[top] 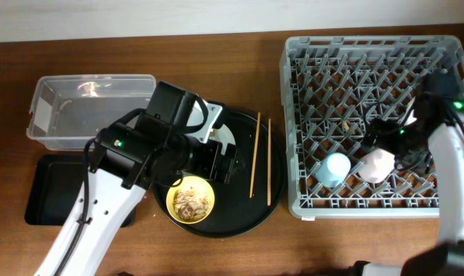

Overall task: Sort waste into correct bins and load items into the dishwasher rack
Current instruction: 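Place the pink cup upside down in the rack with the right gripper, then grasp the yellow bowl with the left gripper and lift it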

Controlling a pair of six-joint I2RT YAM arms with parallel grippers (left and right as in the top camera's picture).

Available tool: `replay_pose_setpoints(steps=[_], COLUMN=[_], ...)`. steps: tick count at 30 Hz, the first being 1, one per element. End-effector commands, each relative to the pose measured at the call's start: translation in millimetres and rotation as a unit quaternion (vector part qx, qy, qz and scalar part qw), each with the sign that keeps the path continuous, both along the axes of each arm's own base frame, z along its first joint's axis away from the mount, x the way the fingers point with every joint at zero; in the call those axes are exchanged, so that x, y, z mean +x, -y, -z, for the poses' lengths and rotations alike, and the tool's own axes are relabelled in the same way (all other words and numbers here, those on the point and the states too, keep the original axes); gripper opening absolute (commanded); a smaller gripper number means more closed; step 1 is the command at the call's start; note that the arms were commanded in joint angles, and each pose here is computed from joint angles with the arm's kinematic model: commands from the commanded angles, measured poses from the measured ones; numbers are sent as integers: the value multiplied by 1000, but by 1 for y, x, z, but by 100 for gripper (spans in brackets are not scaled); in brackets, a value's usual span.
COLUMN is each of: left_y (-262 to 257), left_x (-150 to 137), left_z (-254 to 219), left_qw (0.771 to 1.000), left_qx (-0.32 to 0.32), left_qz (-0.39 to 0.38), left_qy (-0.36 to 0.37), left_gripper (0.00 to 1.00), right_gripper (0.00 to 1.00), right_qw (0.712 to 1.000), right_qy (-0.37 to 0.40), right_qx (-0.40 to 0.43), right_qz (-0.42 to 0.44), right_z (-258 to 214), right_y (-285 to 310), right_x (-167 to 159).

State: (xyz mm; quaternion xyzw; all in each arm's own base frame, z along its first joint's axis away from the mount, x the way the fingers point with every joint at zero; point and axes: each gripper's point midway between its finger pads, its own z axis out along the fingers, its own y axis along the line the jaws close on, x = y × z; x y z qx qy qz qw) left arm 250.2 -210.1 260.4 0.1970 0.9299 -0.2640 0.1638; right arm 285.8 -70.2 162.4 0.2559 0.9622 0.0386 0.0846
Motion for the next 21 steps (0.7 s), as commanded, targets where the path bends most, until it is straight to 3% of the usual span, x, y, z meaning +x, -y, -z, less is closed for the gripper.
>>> replay_pose_setpoints(steps=[1,3,8,14,16,19,21], left_y=[-30,-35,-18,-24,-17,5,3], left_x=[-11,-29,-65,-51,-53,-59,-48], left_z=[48,93,195,240,247,229,192], left_qw=[985,970,959,945,946,956,959], left_qx=[149,198,225,281,274,226,228], left_qz=[-81,-120,-122,-136,-131,-113,-122], left_qy=[-25,-67,-123,-103,-117,-149,-118], left_gripper=[89,79,56,36,25,25,35], right_gripper=[99,99,99,98,99,99,99], right_qw=[979,971,966,967,967,967,967], right_qy=[158,193,208,204,204,205,205], right_qx=[88,95,106,108,108,107,107], right_qz=[-94,-104,-111,-110,-110,-110,-110], right_z=[-78,-99,-113,-112,-112,-112,-112], right_y=[-52,-63,-75,-75,-75,-75,-75], right_x=[2,-10,-32,-32,-33,-32,-32])
